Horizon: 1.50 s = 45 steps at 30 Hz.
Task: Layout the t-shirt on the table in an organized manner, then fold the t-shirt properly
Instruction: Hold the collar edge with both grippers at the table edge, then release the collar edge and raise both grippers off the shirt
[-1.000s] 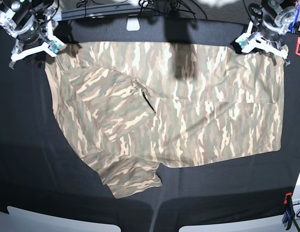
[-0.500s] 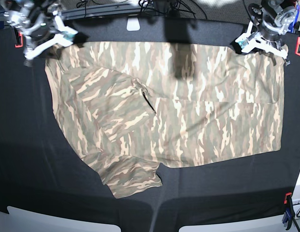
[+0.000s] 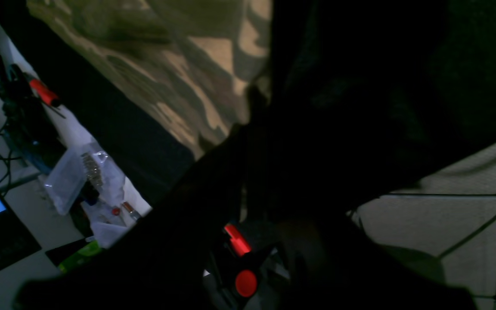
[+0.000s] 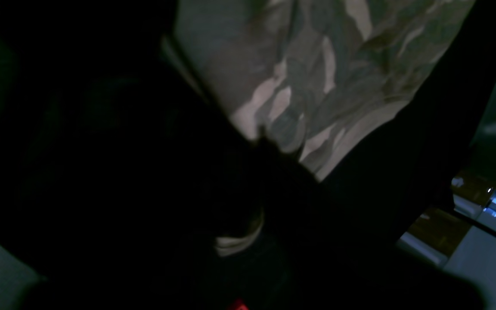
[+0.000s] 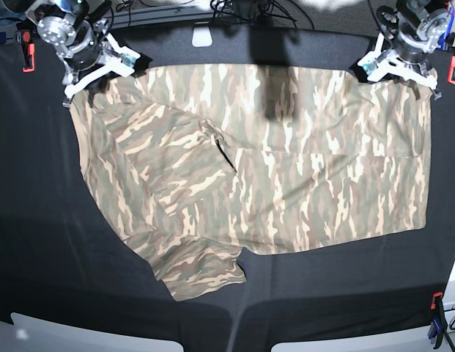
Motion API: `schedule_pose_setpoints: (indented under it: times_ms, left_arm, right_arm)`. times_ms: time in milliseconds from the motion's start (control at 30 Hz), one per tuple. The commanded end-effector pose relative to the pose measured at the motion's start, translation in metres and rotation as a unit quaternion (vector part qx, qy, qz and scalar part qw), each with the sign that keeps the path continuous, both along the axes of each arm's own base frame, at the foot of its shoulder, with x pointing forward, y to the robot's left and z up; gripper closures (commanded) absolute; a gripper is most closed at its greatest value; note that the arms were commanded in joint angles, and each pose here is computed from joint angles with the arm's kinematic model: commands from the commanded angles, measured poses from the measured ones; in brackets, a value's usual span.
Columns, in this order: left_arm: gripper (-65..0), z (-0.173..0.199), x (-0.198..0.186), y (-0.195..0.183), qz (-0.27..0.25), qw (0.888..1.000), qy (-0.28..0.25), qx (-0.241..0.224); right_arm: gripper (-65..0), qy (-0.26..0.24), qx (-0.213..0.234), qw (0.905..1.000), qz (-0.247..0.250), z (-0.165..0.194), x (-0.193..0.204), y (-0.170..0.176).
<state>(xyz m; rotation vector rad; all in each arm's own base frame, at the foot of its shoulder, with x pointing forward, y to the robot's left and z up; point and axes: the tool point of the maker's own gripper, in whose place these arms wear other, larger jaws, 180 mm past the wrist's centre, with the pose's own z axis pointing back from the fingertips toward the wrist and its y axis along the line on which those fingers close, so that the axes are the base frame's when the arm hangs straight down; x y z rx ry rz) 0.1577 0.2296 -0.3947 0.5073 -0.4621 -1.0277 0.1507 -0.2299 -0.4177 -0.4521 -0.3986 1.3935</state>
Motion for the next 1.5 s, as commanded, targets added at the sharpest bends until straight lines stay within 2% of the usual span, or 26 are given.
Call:
schedule_pose_setpoints:
  times_ms: [0,133,267,400,533,633,833,1267,1400,1433,1467]
  left_arm:
    - [0.0,0.009,0.006,0.002,-0.004,1.0,-0.016,0.006]
    - [0.0,0.008,0.006,0.002,-0.004,1.0,-0.015,0.007]
    - [0.0,0.008,0.004,0.006,0.002,1.0,-0.011,0.014]
    - [0.0,0.008,0.003,0.007,0.005,1.0,-0.009,0.017]
    - [0.0,0.006,-0.002,0.007,0.005,1.0,-0.002,0.016]
    - [0.0,0.001,-0.013,0.007,0.004,1.0,0.012,0.017]
    - [0.0,-0.004,-0.031,0.008,0.004,0.999,0.034,0.022]
    - [0.0,-0.004,-0.032,0.009,-0.001,0.999,0.032,0.028]
    - [0.0,-0.004,-0.032,0.009,0.0,0.999,0.032,0.028]
    - [-3.1,-0.004,-0.032,0.009,0.0,0.999,0.033,0.028]
    - [-9.1,-0.004,-0.032,0.009,0.001,0.999,0.033,0.027]
  right_arm:
    - [0.0,-0.012,-0.005,0.9999,0.006,0.006,0.005,-0.002]
    - [0.0,0.0,-0.023,0.9997,-0.001,0.002,-0.003,-0.006]
    - [0.0,0.017,-0.067,0.9974,-0.021,0.003,-0.016,-0.022]
    - [0.0,0.04,-0.084,0.9956,-0.006,0.012,-0.04,-0.028]
    - [0.0,0.039,-0.109,0.9933,-0.005,0.026,-0.051,-0.038]
    - [0.0,0.019,-0.132,0.9911,0.006,0.033,-0.047,-0.042]
    - [0.0,0.015,-0.131,0.9913,0.003,0.034,-0.046,-0.043]
    - [0.0,0.022,-0.134,0.9906,0.007,0.033,-0.048,-0.043]
    - [0.0,0.05,-0.129,0.9904,0.007,0.028,-0.057,-0.042]
    - [0.0,0.059,-0.126,0.9903,0.005,0.026,-0.06,-0.042]
    - [0.0,0.066,-0.123,0.9902,0.003,0.024,-0.063,-0.041]
